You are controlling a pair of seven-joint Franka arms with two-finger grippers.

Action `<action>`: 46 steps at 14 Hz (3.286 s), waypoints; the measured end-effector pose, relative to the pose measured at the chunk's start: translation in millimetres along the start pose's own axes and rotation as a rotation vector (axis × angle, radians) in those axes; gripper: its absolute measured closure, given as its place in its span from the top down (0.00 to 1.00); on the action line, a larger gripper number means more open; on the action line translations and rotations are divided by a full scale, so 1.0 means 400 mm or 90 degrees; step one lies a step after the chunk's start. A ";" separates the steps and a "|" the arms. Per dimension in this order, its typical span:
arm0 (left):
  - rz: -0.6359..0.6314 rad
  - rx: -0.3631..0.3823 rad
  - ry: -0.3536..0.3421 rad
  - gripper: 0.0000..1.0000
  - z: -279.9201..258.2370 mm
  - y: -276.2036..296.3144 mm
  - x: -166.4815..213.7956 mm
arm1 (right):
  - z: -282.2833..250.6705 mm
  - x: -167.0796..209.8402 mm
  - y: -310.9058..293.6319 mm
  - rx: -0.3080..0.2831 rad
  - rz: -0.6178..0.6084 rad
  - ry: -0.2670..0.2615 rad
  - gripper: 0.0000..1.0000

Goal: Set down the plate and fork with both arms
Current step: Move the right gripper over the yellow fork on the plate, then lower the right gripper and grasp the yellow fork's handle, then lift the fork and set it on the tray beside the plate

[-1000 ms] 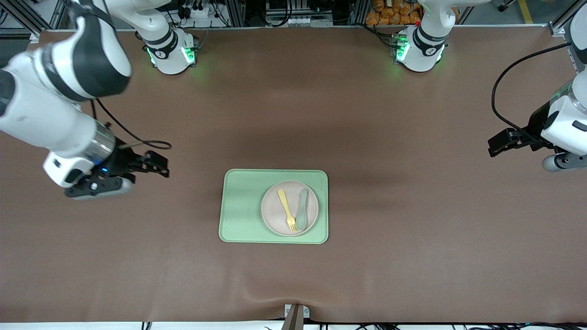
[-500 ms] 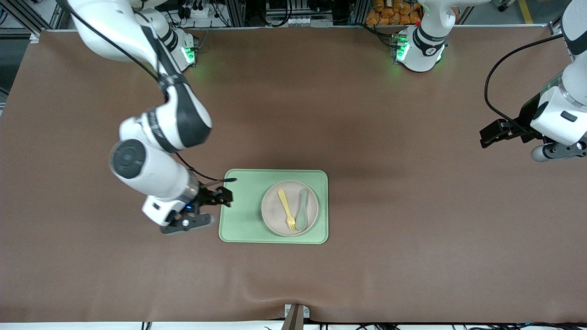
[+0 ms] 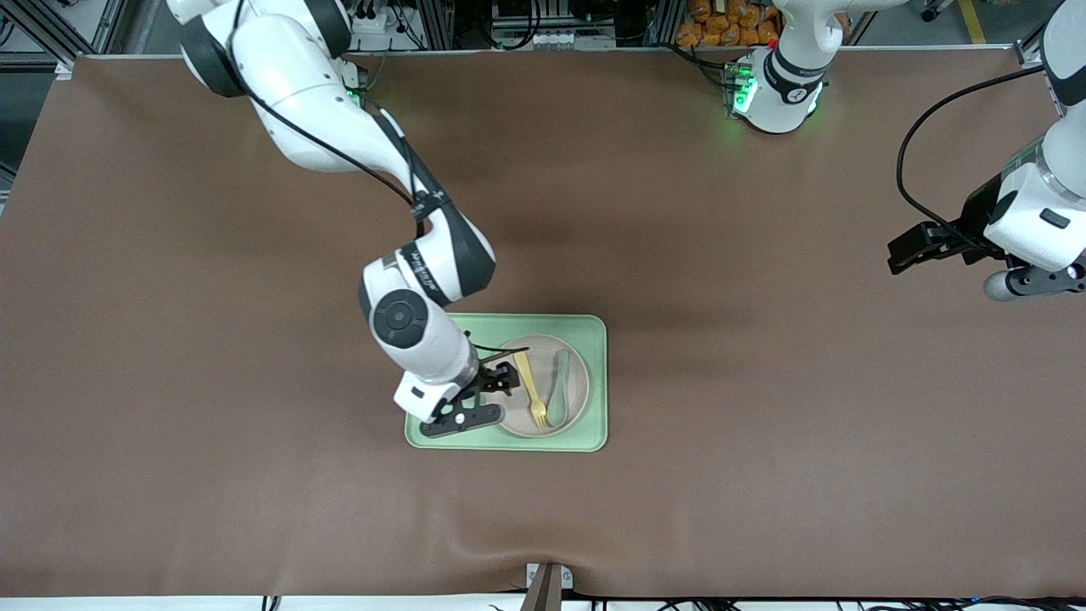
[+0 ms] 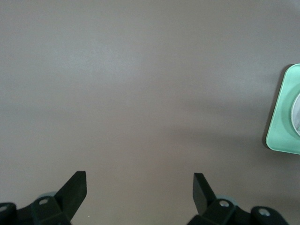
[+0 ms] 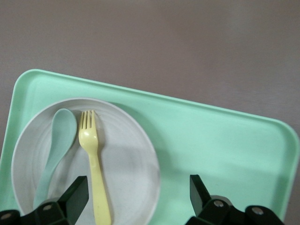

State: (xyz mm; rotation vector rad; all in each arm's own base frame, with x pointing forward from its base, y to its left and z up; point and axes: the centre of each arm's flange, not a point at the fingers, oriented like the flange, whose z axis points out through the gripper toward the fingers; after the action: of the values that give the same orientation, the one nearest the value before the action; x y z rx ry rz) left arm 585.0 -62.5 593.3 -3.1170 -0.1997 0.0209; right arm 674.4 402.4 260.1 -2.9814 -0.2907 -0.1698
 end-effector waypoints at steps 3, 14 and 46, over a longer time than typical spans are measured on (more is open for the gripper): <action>0.000 0.000 -0.001 1.00 0.001 0.000 0.000 | 0.063 -0.021 -0.061 -0.013 0.010 0.001 0.85; 0.000 0.001 -0.005 1.00 0.009 -0.001 0.000 | 0.156 -0.087 -0.147 -0.086 -0.030 -0.007 0.72; 0.000 0.004 -0.018 1.00 0.040 -0.001 -0.002 | 0.020 0.015 0.051 -0.092 0.067 -0.033 0.20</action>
State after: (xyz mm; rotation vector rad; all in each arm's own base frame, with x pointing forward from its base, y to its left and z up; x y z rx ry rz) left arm 583.8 -62.1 577.6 -3.1115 -0.1987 0.0648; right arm 685.2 385.1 250.5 -3.1392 -0.1328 -0.1066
